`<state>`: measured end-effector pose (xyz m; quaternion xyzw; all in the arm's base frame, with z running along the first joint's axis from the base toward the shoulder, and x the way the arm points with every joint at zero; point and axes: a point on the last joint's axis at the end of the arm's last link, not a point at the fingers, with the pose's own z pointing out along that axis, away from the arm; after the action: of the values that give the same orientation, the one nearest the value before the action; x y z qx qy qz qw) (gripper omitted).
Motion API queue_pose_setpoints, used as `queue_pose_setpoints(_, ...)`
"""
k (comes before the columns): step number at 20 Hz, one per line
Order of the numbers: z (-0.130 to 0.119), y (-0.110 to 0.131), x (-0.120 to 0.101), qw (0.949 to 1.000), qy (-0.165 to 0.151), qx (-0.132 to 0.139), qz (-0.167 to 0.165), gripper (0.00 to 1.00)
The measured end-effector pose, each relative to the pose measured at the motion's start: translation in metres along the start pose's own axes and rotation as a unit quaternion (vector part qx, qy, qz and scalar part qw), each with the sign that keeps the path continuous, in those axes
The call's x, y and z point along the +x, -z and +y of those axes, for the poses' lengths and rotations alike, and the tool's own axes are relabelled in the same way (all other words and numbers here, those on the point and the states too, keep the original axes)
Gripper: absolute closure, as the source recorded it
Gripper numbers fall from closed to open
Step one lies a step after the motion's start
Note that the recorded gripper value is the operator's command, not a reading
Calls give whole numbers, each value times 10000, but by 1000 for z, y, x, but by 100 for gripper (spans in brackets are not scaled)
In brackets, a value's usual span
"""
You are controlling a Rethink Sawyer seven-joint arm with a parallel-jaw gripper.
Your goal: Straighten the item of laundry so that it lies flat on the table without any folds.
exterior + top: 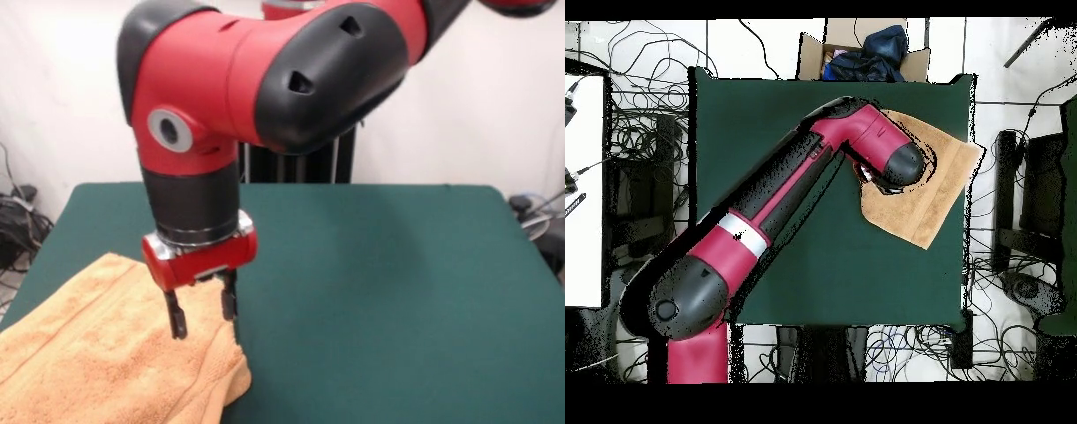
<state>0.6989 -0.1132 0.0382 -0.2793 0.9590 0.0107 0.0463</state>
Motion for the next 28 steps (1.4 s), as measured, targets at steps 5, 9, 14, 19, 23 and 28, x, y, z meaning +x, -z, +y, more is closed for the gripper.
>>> queue_pose_setpoints(5,7,-8,-13,9997,-31,150,-198,0)
queue_pose_setpoints(9,8,-13,-21,9993,-94,185,-318,0)
queue_pose_setpoints(14,10,-18,-24,9988,-246,150,-385,0)
queue_pose_setpoints(19,11,-26,-20,9989,-273,116,-350,0)
queue_pose_setpoints(23,10,-36,-15,9992,-278,75,-287,0)
queue_pose_setpoints(28,5,-48,-12,9993,-270,16,-259,0)
